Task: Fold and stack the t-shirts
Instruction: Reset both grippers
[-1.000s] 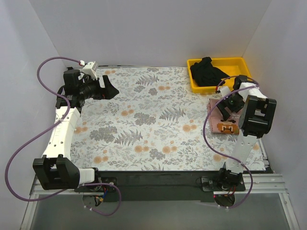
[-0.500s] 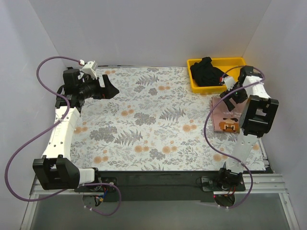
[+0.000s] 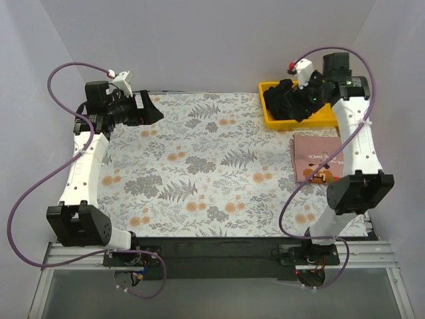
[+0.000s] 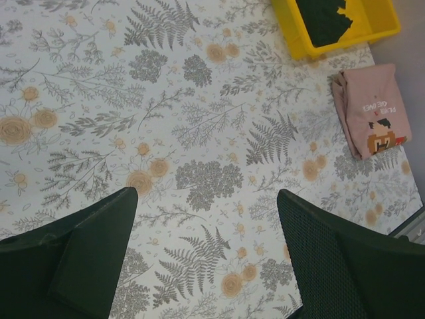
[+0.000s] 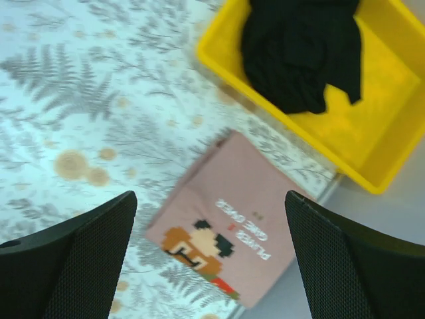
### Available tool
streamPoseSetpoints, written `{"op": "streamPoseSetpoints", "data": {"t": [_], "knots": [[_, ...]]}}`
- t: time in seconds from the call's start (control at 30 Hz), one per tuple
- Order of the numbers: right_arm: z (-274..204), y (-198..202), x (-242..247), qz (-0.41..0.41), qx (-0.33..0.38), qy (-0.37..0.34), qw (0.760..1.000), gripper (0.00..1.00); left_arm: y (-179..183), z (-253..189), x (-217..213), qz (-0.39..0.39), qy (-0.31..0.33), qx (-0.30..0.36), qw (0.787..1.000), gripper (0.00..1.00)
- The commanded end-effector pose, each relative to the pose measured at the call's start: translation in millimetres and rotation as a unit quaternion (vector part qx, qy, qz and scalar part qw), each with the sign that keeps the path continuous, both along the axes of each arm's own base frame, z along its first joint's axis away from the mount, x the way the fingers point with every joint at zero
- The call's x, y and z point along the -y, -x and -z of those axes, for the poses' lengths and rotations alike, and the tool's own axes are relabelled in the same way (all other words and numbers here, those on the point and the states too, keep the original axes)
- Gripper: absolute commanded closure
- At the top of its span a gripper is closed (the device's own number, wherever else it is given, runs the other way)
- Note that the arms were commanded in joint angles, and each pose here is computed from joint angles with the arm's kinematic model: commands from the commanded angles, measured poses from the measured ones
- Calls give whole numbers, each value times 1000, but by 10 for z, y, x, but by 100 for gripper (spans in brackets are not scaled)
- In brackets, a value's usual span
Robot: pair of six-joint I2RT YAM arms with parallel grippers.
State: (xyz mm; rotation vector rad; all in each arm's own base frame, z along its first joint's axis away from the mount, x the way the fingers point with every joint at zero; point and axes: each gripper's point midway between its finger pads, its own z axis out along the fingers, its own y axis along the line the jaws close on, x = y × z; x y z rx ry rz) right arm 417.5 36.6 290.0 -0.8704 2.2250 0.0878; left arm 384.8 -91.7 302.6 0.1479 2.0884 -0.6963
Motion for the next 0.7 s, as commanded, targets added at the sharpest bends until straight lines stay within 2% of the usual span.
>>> {"op": "streamPoseSetpoints", "data": {"t": [0.0,0.13,0.17,0.23,0.27,0.3,0.37,0.5,0.67], "knots": [[195,315,-557,-21,-32,-10,999,2,98,194,-43,5,-18,-45,999,14],[501,621,-892,-63,-65,-56,994,1,184,487,-45,16,-27,-78,996,14],[815,766,-896,-62,-106,-60,991,2,238,650,-55,16,-28,-96,995,14],[958,865,-1014,-73,-109,-94,987,2,283,802,-88,11,-38,-105,994,14],[1237,1029,-1038,-61,-146,-104,982,2,308,887,-112,9,-46,-109,993,14],[1307,1068,-1159,-78,-141,-113,980,2,382,1092,-132,6,-53,-128,990,14],[1567,1269,-1196,-74,-164,-114,977,2,455,1254,-202,-4,-73,-137,988,14],[1650,1368,-1234,-77,-155,-117,978,2,612,1493,-255,-5,-91,-157,983,14],[1580,1367,-1217,-78,-141,-114,980,2,618,1429,-239,-9,-84,-153,985,14]]}}
